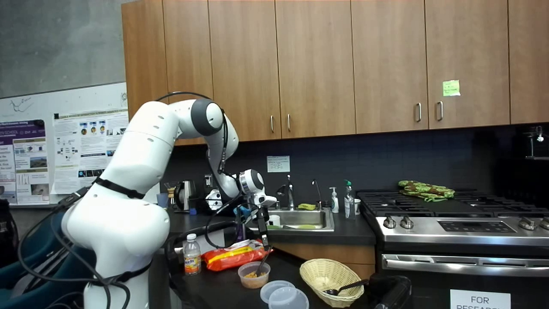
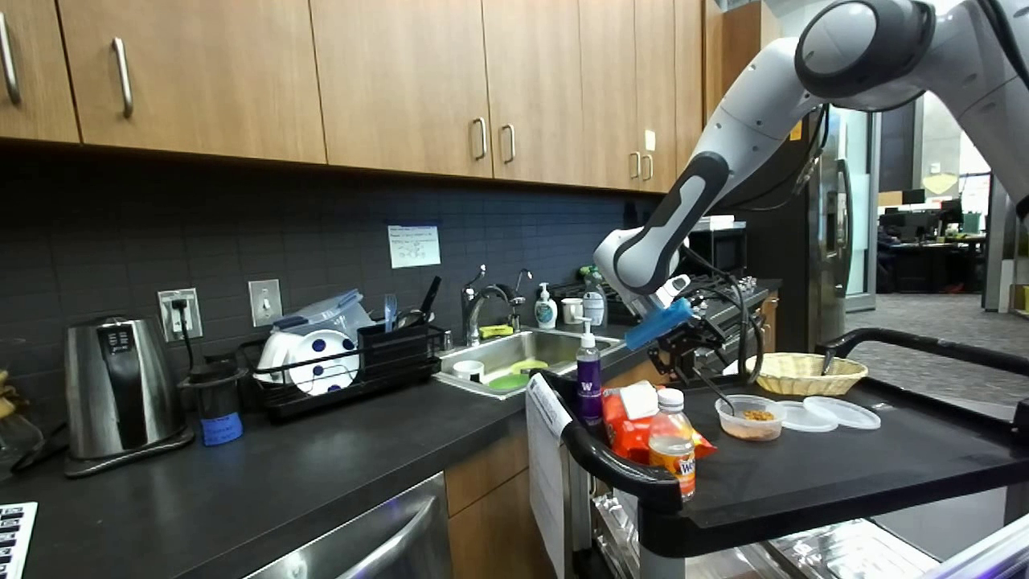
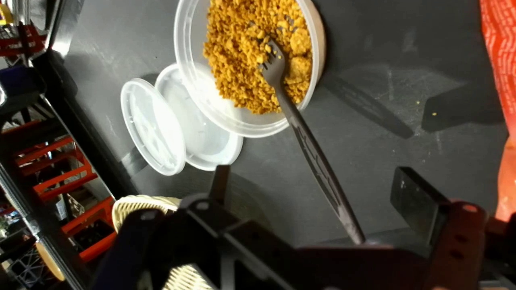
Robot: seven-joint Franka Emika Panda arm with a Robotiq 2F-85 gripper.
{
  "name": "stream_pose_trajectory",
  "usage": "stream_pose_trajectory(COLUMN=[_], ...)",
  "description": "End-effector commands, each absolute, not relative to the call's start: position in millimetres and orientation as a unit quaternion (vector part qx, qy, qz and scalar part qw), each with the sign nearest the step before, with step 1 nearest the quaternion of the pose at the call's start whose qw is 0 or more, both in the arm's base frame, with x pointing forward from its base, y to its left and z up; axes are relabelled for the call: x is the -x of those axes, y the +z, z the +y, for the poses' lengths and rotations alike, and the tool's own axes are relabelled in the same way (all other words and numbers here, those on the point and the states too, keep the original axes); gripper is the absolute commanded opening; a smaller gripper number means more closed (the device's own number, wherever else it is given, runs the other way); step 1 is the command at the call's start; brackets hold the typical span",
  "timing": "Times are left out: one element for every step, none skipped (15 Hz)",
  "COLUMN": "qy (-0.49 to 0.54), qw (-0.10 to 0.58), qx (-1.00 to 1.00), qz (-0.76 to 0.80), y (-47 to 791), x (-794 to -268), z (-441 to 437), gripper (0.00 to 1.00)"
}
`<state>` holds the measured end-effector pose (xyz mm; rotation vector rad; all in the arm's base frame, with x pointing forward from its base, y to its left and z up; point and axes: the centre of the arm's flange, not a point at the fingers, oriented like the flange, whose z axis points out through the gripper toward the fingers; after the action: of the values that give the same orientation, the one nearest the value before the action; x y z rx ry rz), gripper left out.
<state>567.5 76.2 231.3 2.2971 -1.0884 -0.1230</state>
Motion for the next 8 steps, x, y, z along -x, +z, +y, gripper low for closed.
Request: stream_pose_trajectory(qy=[-0.036, -0.037, -0.038, -0.039, -0.039, -0.04, -0.041, -0.041], qw=[0.307, 0.308, 0.309, 0.31, 0.311, 0.312, 0.312, 0.313], qx=[-0.855, -0.853, -0.851, -0.85, -0.848, -0.847, -0.846, -0.846], qz=[-0.417, -0.42, -0.422, -0.425, -0.427, -0.429, -0.43, -0.43], y=[235, 235, 236, 236, 236, 236, 235, 235], x=[-574, -573, -573, -572, -572, -572, -572, -571], z=[65, 61, 58, 55, 52, 50, 48, 47], gripper=[1.0, 1.0, 1.0, 1.0, 1.0, 1.0, 0.82, 0.74])
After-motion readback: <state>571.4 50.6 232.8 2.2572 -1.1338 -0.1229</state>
